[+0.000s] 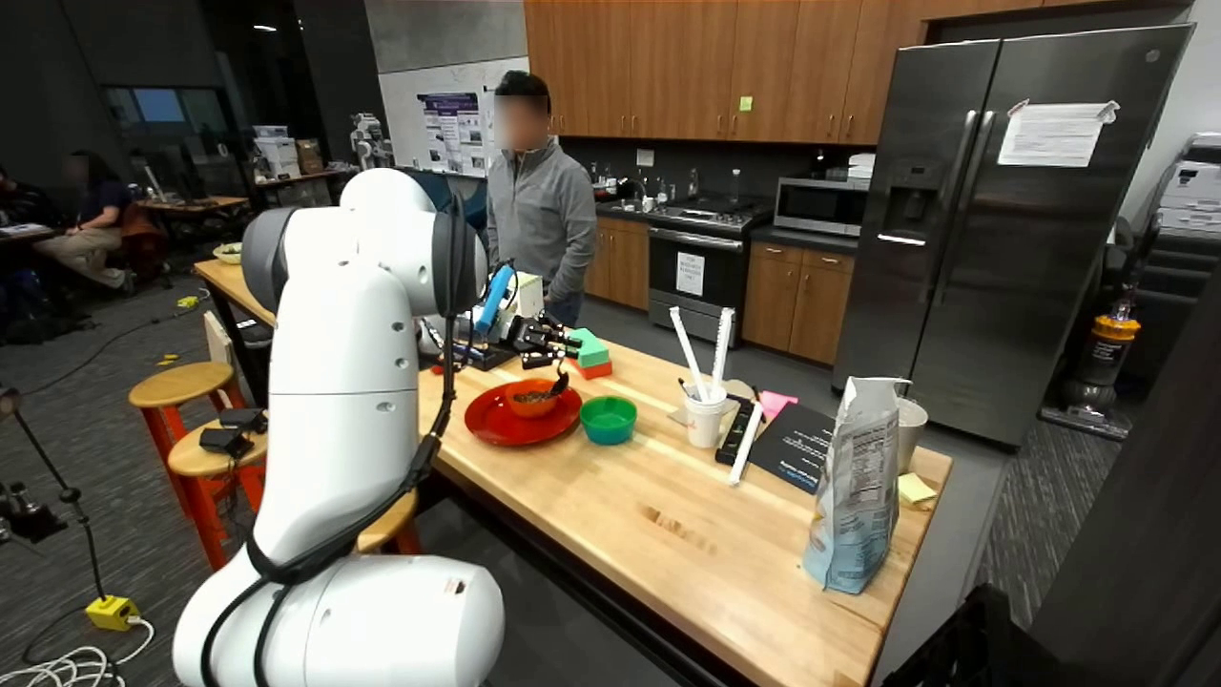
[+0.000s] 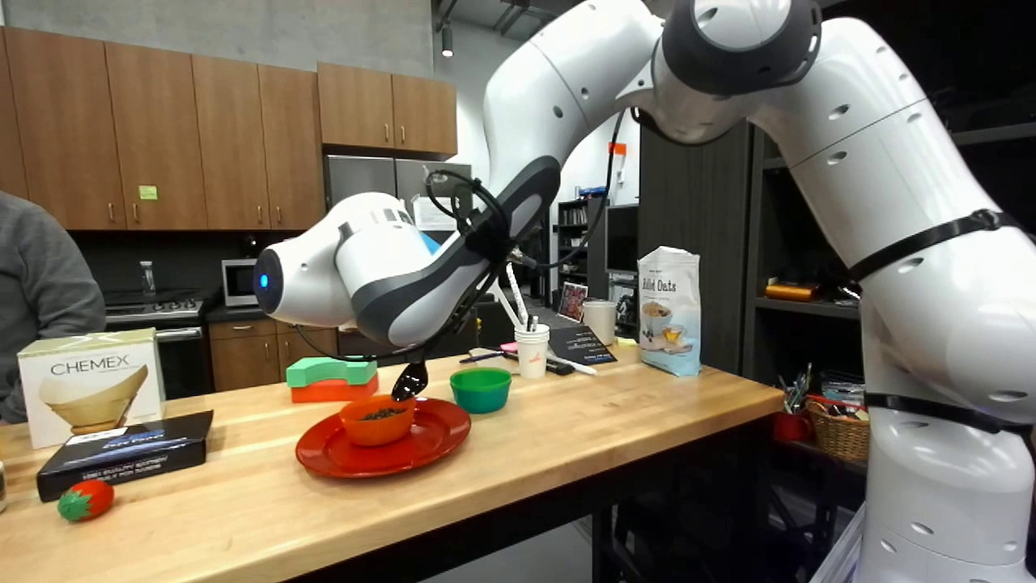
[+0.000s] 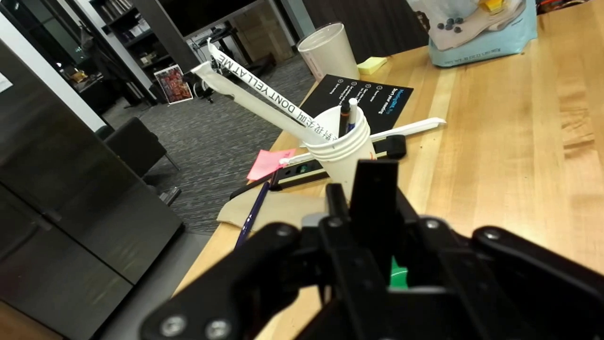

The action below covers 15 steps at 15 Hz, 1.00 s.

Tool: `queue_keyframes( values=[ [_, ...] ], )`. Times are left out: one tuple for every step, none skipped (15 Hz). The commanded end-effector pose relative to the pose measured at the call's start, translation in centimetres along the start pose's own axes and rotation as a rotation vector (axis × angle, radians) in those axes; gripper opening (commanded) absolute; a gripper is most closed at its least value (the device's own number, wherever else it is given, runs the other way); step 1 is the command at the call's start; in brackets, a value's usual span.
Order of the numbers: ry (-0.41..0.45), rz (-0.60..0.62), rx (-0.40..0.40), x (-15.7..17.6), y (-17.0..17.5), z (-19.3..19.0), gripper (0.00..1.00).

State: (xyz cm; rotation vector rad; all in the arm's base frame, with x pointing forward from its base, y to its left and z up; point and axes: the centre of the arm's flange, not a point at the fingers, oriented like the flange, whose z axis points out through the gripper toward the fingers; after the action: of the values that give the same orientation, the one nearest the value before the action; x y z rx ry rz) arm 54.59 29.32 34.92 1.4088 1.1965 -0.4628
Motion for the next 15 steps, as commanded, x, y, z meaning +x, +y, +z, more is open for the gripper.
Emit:
queue_keyframes(
  values=[
    [-0.024, 0.021, -0.016, -0.6, 0.9, 0.1, 0.06],
    [-0.022, 0.026, -0.012, -0.7, 1.1, 0.1, 0.06],
    [-0.001, 0.032, 0.008, -0.9, 1.2, 0.3, 0.06],
    [0.017, 0.043, 0.033, -1.1, 1.4, 0.5, 0.06],
    [0.052, 0.054, 0.067, -1.3, 1.7, 0.7, 0.06],
    [0.091, 0.07, 0.108, -1.6, 1.9, 1.0, 0.06],
    [0.132, 0.085, 0.148, -1.7, 2.1, 1.3, 0.06],
    [0.167, 0.098, 0.188, -1.9, 2.4, 1.6, 0.06],
    [0.206, 0.112, 0.227, -2.0, 2.6, 2.1, 0.06],
    [0.245, 0.129, 0.263, -2.2, 2.8, 2.5, 0.06],
    [0.284, 0.15, 0.296, -2.5, 3.0, 2.9, 0.06],
    [0.323, 0.171, 0.329, -2.6, 3.3, 3.3, 0.06],
    [0.362, 0.193, 0.364, -2.8, 3.4, 3.7, 0.06],
    [0.396, 0.213, 0.405, -2.9, 3.4, 4.1, 0.06],
    [0.436, 0.227, 0.446, -3.0, 3.5, 4.5, 0.06]
  ],
)
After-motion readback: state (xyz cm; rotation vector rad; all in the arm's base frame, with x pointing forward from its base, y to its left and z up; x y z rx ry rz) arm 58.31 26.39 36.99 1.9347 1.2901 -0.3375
